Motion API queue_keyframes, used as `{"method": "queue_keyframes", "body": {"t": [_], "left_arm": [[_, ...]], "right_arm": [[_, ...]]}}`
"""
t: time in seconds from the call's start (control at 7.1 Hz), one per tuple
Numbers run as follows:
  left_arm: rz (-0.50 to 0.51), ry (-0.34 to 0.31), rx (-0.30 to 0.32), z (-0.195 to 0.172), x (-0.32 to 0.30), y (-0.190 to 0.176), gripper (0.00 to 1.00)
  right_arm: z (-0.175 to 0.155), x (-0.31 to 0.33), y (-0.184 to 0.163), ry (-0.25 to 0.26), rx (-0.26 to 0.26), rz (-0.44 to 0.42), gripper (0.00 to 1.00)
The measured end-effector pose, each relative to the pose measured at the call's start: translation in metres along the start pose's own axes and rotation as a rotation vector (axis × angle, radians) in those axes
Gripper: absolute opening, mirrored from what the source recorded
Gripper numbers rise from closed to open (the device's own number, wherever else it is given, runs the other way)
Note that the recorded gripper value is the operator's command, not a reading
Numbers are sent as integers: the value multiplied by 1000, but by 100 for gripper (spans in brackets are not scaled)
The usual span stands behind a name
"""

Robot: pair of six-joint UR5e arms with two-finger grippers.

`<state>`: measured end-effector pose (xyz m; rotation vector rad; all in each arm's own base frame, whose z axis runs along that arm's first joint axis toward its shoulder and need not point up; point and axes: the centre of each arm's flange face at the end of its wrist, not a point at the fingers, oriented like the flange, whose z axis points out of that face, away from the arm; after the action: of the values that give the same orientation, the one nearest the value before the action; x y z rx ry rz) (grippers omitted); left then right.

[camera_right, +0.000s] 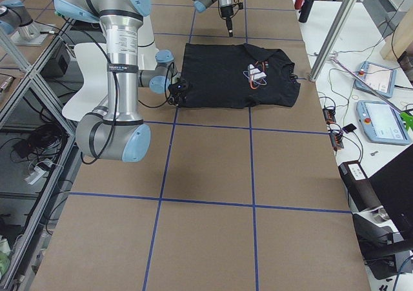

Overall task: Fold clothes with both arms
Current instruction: 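Move the left gripper down to the hem corner nearest it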

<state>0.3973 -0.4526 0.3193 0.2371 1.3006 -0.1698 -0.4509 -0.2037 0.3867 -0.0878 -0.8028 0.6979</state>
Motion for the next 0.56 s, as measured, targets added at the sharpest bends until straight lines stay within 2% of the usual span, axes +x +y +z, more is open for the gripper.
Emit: {"method": "queue_keyframes", "body": {"t": [0.56], "left_arm": [[-4, 12, 1, -7, 7, 2, 99]], "right_arm": [[-9, -1, -4, -18, 6, 4, 0]]}}
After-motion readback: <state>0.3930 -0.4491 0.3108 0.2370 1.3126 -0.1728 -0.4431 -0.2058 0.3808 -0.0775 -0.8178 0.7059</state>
